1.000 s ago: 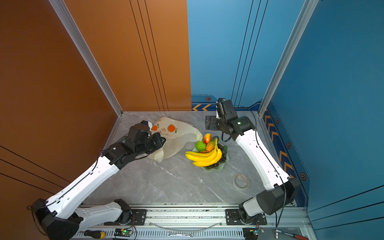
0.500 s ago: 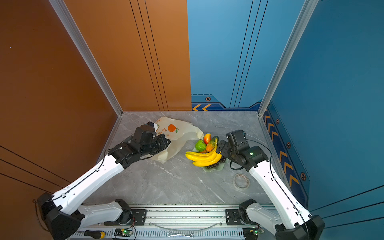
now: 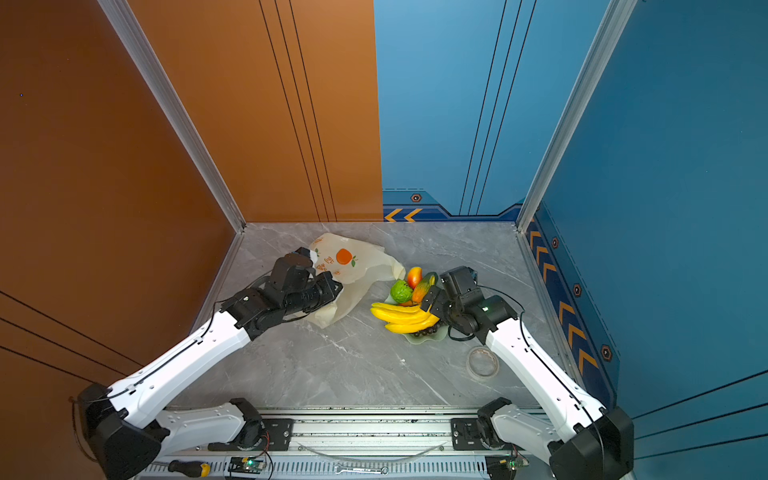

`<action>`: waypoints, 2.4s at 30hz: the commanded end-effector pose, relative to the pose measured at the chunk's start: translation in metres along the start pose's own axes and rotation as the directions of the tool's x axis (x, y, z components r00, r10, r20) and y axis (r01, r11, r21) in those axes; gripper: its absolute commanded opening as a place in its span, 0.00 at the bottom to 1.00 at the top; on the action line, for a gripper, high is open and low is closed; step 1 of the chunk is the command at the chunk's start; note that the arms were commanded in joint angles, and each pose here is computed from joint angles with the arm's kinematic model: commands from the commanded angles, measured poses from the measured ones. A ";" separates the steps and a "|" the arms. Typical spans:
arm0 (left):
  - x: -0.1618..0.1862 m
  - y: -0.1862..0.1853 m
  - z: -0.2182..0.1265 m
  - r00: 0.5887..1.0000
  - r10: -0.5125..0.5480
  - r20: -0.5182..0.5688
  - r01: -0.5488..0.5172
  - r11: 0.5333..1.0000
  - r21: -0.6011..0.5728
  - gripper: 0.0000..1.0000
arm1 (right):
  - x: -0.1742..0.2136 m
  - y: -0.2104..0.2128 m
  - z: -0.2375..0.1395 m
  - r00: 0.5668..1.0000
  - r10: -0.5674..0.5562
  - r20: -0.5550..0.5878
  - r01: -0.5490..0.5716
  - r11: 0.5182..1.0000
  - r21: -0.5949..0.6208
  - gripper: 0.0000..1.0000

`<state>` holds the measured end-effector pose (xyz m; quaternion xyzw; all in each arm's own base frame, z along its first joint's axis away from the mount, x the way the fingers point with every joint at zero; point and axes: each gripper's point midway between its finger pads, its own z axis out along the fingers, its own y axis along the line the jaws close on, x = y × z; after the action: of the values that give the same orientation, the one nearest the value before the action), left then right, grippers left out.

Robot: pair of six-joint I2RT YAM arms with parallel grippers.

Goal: Place the fruits into the plastic bag
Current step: 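Keep the bag held with the left gripper while the right lowers toward the bananas, then close the right gripper on the yellow banana bunch in the dish, then lift the bananas with the right gripper and carry them toward the bag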

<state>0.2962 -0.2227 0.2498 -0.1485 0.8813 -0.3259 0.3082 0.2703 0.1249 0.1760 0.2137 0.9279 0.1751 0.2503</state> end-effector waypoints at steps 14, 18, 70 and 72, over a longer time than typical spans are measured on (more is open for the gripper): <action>0.001 -0.004 -0.010 1.000 -0.014 0.011 0.014 1.000 0.027 0.00 | 0.005 -0.008 0.041 0.997 0.068 0.035 -0.068 0.998 -0.002 0.92; 0.002 -0.002 -0.011 1.000 -0.020 0.011 0.020 0.999 0.025 0.00 | 0.004 -0.008 0.047 0.998 0.057 0.040 -0.057 0.998 0.004 0.90; 0.003 0.004 -0.017 0.999 -0.038 0.027 0.038 0.999 0.011 0.00 | -0.038 0.010 -0.025 0.965 0.146 0.218 -0.123 0.986 -0.114 0.52; 0.003 0.004 -0.018 0.999 -0.042 0.027 0.041 0.999 0.013 0.00 | -0.043 0.019 -0.030 0.964 0.146 0.221 -0.118 0.984 -0.133 0.52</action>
<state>0.2865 -0.2168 0.2575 -0.1640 0.8719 -0.3409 0.3109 0.2908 0.1176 0.2059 0.2690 0.8736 0.2203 0.3404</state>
